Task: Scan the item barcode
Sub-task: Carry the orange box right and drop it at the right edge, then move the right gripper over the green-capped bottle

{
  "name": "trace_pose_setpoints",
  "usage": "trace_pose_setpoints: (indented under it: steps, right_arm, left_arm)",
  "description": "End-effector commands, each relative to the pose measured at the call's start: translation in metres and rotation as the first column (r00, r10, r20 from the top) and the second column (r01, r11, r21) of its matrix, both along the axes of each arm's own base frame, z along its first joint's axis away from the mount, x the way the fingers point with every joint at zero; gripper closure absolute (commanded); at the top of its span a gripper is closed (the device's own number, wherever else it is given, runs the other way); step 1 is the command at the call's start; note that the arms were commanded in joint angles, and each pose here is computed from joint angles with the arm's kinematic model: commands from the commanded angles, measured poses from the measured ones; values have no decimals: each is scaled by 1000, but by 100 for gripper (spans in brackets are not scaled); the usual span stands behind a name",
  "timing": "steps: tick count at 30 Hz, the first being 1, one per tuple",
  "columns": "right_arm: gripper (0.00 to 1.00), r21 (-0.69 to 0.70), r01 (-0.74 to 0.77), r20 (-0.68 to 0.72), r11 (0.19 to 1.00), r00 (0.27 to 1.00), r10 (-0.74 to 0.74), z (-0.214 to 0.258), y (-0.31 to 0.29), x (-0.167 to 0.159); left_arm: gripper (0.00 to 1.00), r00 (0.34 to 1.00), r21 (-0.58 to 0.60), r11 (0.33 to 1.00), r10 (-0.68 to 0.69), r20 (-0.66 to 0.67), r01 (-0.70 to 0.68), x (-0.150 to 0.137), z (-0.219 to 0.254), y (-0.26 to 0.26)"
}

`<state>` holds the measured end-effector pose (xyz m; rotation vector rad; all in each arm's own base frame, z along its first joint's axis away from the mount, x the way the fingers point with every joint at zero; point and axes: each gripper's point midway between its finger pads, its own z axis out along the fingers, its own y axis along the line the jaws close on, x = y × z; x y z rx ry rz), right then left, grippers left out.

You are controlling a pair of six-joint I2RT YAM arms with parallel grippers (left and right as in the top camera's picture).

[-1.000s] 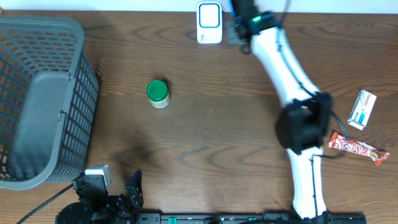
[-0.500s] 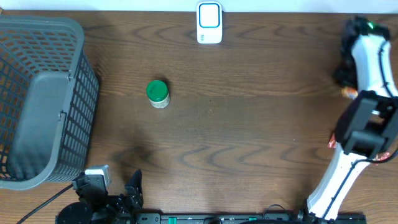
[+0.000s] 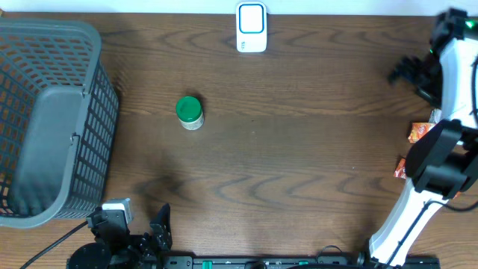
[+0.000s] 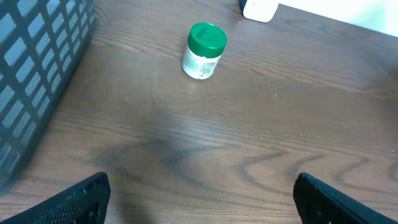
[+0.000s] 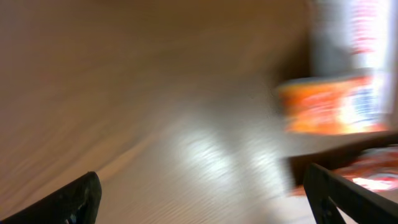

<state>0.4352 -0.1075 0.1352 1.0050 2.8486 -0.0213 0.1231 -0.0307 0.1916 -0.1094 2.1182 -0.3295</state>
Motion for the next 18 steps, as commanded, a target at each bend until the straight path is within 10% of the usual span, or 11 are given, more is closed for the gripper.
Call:
trace_pose_setpoints:
  steps: [1,7,18]
  right_arm:
    - [1,133,-284,148,950,953,264,38,123,18]
    - [1,-56,-864,260,501,472,842,47,315,6]
    - [1,-179,-974,339,140,73,938,30,470,-37]
  left_arm:
    - [6,1000,-4,1000,-14,2,14,-1,0,-2]
    - [6,1000,-4,1000,-14,2,14,-1,0,-2]
    - [6,1000,-4,1000,-14,2,14,-1,0,-2]
